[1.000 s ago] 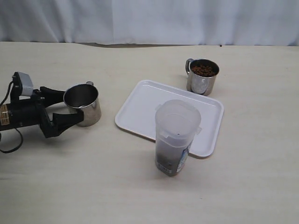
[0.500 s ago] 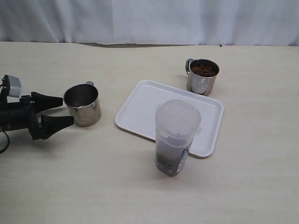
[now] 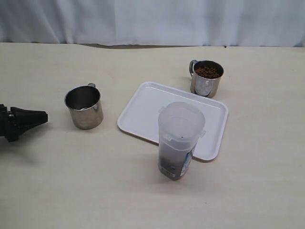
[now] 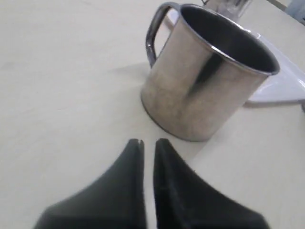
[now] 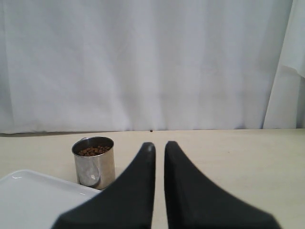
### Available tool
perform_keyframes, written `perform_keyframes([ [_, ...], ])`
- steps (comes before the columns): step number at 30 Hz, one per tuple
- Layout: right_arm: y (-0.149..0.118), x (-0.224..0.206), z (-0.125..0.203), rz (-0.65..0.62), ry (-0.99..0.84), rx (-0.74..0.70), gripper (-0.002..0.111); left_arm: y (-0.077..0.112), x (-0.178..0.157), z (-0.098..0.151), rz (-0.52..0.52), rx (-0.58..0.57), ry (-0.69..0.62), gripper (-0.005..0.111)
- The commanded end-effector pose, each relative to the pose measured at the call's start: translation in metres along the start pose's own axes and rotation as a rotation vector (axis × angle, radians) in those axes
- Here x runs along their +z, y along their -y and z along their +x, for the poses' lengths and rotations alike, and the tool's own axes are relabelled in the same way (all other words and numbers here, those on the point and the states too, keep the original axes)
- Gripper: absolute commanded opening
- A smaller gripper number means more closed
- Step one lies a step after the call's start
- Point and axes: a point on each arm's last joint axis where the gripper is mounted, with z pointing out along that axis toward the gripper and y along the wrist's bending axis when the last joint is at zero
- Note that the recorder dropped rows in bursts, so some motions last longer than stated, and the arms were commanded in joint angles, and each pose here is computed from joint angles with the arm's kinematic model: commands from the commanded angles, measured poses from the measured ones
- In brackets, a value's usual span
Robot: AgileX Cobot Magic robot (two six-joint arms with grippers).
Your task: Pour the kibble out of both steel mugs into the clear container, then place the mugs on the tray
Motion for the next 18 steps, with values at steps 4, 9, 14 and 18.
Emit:
perform_keyframes([
  [4,0.000,0.000,0.000,-0.005,0.006,0.000,0.005,-0.011,-0.023,-0.012,-0.098,-0.103,0.081,0.000],
  [9,0.000,0.000,0.000,-0.005,0.006,0.000,0.005,0.003,-0.043,-0.042,-0.247,-0.072,0.204,0.000],
  [14,0.000,0.000,0.000,-0.005,0.006,0.000,0.005,0.030,-0.064,-0.055,-0.522,-0.052,0.374,0.000],
  [18,0.000,0.000,0.000,-0.005,0.006,0.000,0.005,0.060,-0.083,-0.044,-0.807,-0.088,0.454,0.000],
])
